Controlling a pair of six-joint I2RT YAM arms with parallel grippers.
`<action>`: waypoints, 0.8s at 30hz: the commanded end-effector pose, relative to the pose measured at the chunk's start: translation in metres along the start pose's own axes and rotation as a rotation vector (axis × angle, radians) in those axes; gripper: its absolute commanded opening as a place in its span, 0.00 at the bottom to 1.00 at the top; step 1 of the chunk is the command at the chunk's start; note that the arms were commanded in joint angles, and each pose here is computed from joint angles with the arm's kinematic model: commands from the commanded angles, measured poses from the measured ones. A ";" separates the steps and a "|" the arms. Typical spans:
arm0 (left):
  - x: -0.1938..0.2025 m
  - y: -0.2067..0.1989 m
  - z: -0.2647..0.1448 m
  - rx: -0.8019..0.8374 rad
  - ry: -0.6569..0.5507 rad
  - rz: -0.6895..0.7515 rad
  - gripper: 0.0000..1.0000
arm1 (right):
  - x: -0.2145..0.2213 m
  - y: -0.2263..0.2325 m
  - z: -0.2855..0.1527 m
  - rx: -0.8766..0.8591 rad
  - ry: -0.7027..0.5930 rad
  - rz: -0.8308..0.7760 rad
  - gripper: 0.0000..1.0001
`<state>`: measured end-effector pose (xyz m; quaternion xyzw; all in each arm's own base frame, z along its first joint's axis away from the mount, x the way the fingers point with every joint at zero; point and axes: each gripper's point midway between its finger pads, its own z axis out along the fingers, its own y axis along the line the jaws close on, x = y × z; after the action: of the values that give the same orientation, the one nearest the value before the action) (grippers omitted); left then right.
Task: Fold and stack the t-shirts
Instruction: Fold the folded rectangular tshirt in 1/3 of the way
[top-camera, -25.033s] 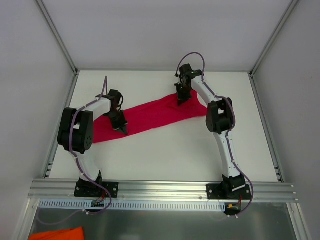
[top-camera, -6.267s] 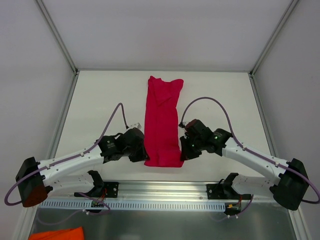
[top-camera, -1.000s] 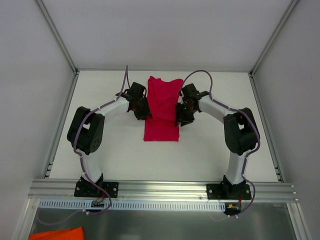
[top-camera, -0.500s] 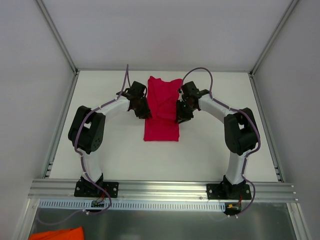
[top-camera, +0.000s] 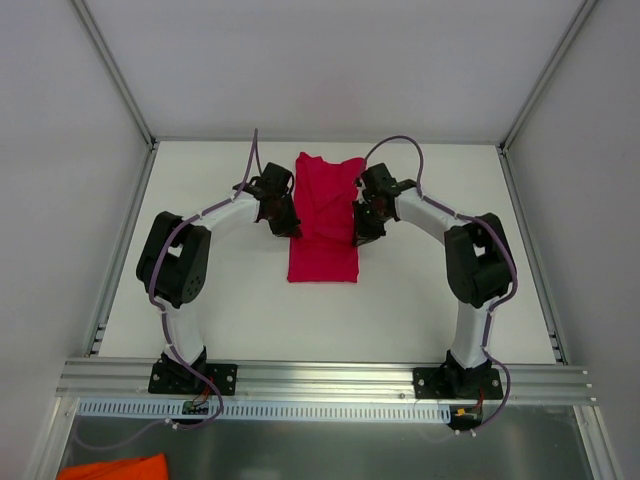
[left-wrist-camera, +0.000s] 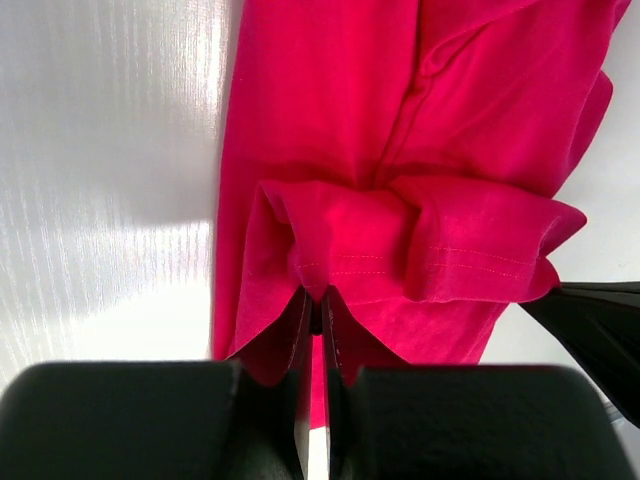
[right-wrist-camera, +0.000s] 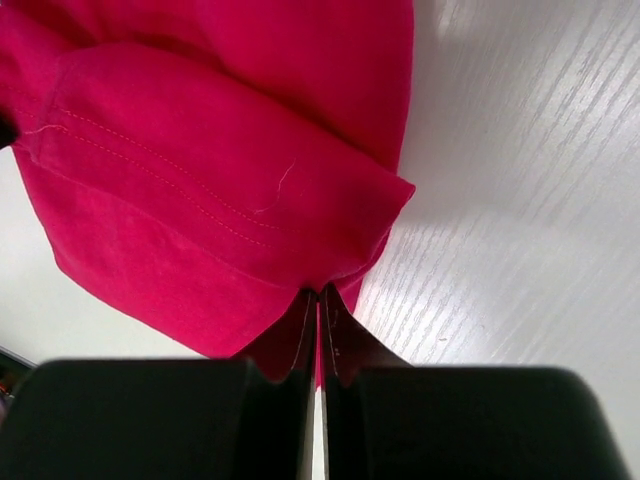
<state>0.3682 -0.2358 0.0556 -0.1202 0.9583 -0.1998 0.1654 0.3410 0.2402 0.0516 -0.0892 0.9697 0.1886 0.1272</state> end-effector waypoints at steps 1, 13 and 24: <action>-0.010 -0.007 -0.003 0.006 -0.032 0.030 0.00 | -0.027 0.012 -0.010 -0.015 -0.075 -0.039 0.01; -0.045 -0.033 0.003 0.049 -0.090 0.047 0.00 | -0.091 0.027 -0.034 -0.005 -0.201 -0.082 0.01; -0.064 -0.020 0.004 -0.008 -0.136 0.035 0.00 | -0.091 0.006 -0.027 0.096 -0.192 -0.086 0.01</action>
<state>0.4153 -0.2506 0.0638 -0.1153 0.9523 -0.2021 0.1973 0.4127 0.2580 0.0988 -0.1037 0.9547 0.1741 0.2177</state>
